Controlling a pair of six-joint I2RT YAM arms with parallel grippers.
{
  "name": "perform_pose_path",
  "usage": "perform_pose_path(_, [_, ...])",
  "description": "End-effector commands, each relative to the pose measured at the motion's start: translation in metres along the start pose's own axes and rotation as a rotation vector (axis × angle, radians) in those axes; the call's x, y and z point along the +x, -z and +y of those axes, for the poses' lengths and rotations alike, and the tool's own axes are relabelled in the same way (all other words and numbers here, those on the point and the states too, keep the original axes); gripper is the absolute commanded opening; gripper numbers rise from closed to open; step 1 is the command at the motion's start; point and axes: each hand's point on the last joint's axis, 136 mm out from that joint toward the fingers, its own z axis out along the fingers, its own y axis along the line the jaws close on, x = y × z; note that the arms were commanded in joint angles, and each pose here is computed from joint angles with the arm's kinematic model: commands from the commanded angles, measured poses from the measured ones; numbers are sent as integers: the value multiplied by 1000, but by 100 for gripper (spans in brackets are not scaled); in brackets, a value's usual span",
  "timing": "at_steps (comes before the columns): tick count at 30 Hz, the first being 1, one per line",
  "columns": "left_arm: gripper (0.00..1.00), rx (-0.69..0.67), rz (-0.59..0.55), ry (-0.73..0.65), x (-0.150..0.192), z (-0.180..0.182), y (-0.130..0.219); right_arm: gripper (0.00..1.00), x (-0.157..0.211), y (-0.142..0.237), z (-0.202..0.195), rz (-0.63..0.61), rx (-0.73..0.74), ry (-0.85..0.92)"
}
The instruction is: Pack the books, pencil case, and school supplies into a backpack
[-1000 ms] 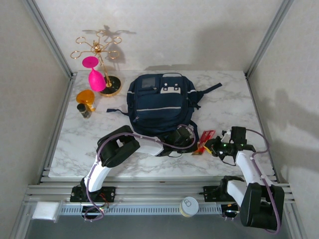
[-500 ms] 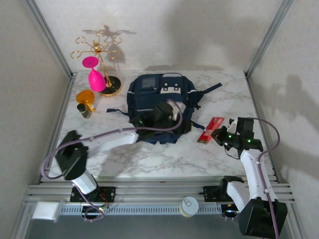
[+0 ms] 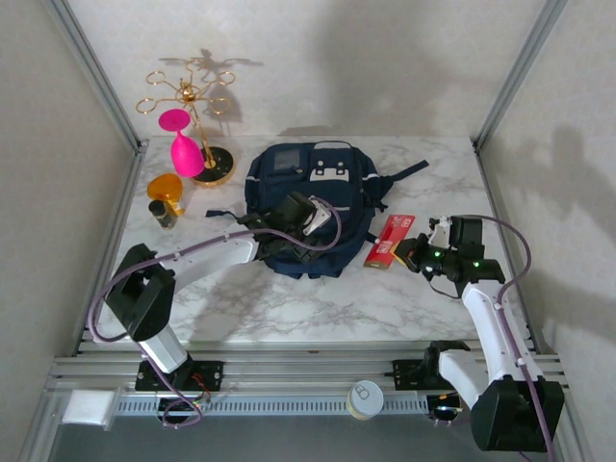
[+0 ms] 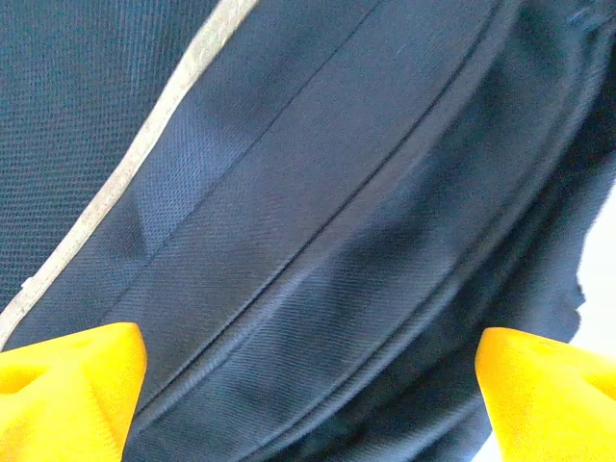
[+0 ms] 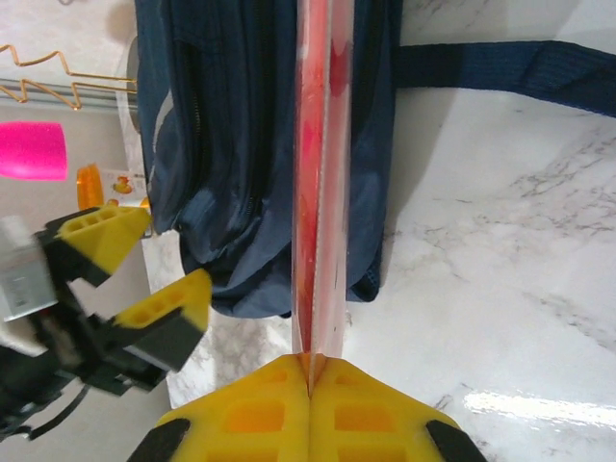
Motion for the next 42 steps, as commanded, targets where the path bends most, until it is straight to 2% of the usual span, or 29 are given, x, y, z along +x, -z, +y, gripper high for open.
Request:
perform_pose_path(1, [88, -125, 43, -74, 5, 38, -9, 0, -3, -1, 17, 0, -58, 21])
perform_pose_path(5, [85, -106, 22, -60, -5, 54, -9, 0, 0, -4, 23, 13, -84, 27])
perform_pose_path(13, [82, -2, 58, -51, -10, 58, -7, 0, 5, -8, 28, 45, -104, 46])
perform_pose_path(19, [84, 87, 90, -53, -6, 45, -5, 0, 6, -10, 29, 58, -114, 54])
perform_pose_path(27, [87, 30, 8, -108, -13, 49, 20, 0, 6, -11, 28, 57, -111, 58])
perform_pose_path(38, [93, -15, 86, -167, 14, 52, 6, 0, 7, -14, 24, 63, -107, 57])
perform_pose_path(42, [93, -94, 63, -172, 8, 65, -1, 0, 7, -15, 23, 62, -106, 56])
